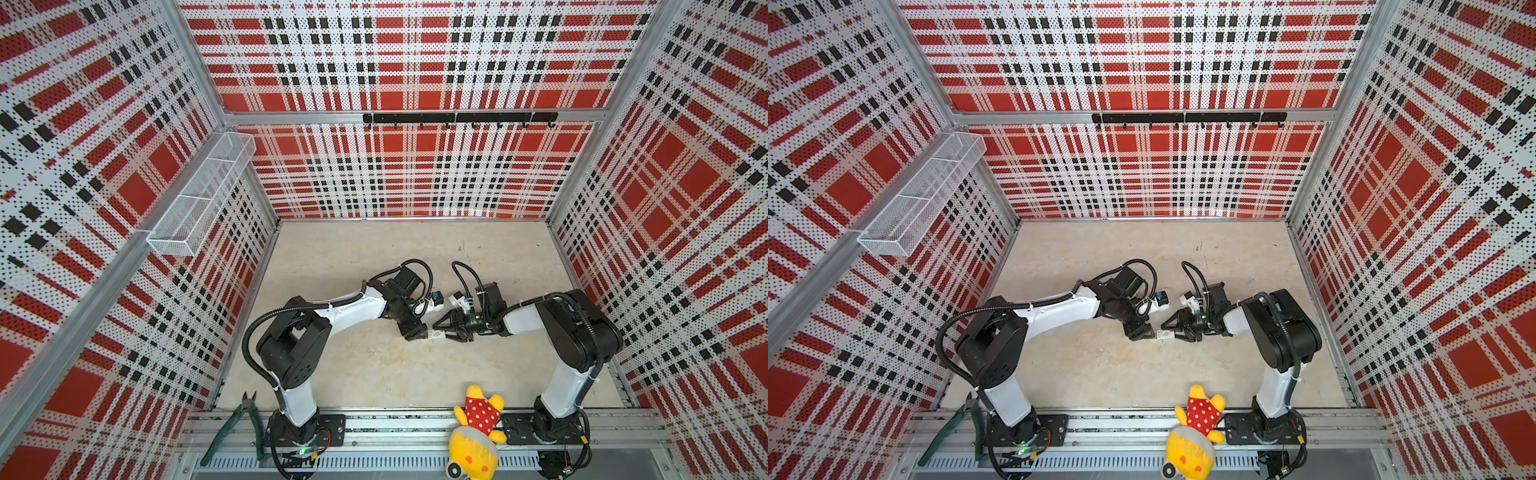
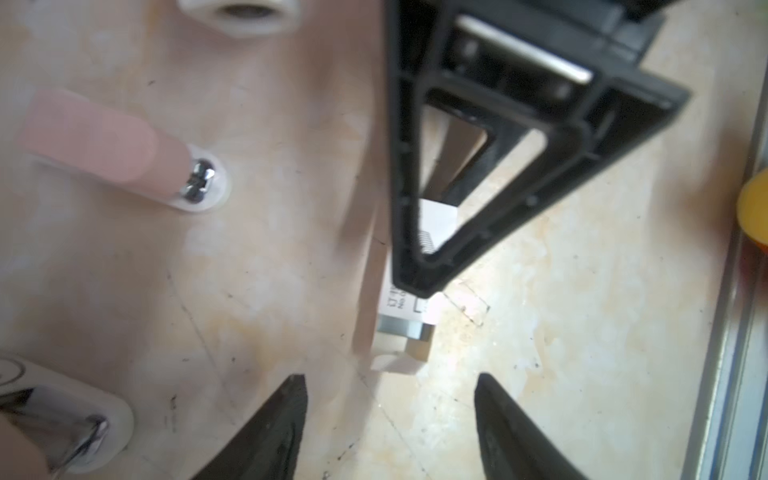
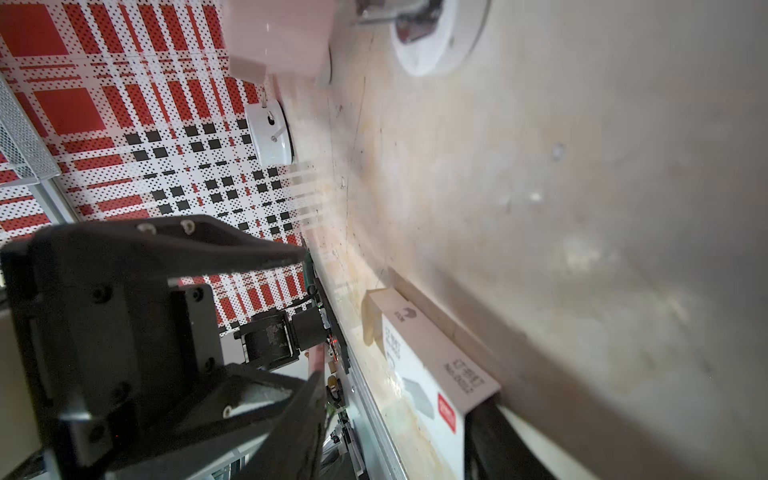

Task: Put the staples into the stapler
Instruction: 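Hold the staple box with both grippers and pull it open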

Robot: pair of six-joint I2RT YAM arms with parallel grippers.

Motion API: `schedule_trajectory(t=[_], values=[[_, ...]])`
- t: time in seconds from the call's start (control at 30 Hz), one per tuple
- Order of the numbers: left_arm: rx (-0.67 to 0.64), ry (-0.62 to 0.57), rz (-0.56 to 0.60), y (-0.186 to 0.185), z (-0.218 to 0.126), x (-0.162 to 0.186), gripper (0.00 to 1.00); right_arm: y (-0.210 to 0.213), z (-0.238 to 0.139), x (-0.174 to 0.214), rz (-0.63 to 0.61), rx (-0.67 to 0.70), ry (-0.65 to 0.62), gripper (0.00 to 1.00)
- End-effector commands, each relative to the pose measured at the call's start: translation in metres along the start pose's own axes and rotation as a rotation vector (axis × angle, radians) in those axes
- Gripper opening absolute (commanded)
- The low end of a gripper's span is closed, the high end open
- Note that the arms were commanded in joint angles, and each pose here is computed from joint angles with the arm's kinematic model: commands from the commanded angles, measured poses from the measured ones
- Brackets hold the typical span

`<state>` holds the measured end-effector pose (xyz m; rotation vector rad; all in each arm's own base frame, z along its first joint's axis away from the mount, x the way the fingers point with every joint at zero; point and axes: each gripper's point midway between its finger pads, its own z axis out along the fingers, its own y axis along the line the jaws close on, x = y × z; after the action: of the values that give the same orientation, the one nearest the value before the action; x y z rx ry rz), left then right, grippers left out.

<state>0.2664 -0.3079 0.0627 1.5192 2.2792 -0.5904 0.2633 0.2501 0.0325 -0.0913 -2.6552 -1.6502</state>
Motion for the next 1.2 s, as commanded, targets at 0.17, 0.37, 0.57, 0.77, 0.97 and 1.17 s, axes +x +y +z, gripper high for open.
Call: schedule_trajectory(t=[0.17, 0.37, 0.57, 0.77, 0.97, 1.17], values=[[0.046, 0.024, -0.332, -0.004, -0.002, 0.003, 0.64, -0.003, -0.004, -0.005, -0.041, 0.046, -0.053, 0.51], [0.029, 0.062, -0.328, -0.010, 0.012, 0.005, 0.63, -0.006, -0.004, -0.003, -0.045, 0.052, -0.057, 0.50], [-0.047, 0.007, -0.107, -0.001, 0.002, -0.004, 0.76, -0.007, -0.004, -0.001, -0.052, 0.048, -0.052, 0.50], [-0.012, 0.010, 0.052, -0.007, 0.005, -0.007, 0.77, -0.011, -0.003, 0.002, -0.049, 0.055, -0.044, 0.51], [0.077, 0.071, 0.090, -0.017, 0.021, 0.000, 0.80, -0.010, -0.004, 0.003, -0.055, 0.057, -0.036, 0.51], [0.090, 0.127, 0.135, -0.026, 0.033, 0.005, 0.78, -0.009, -0.007, 0.006, -0.064, 0.086, -0.023, 0.52]])
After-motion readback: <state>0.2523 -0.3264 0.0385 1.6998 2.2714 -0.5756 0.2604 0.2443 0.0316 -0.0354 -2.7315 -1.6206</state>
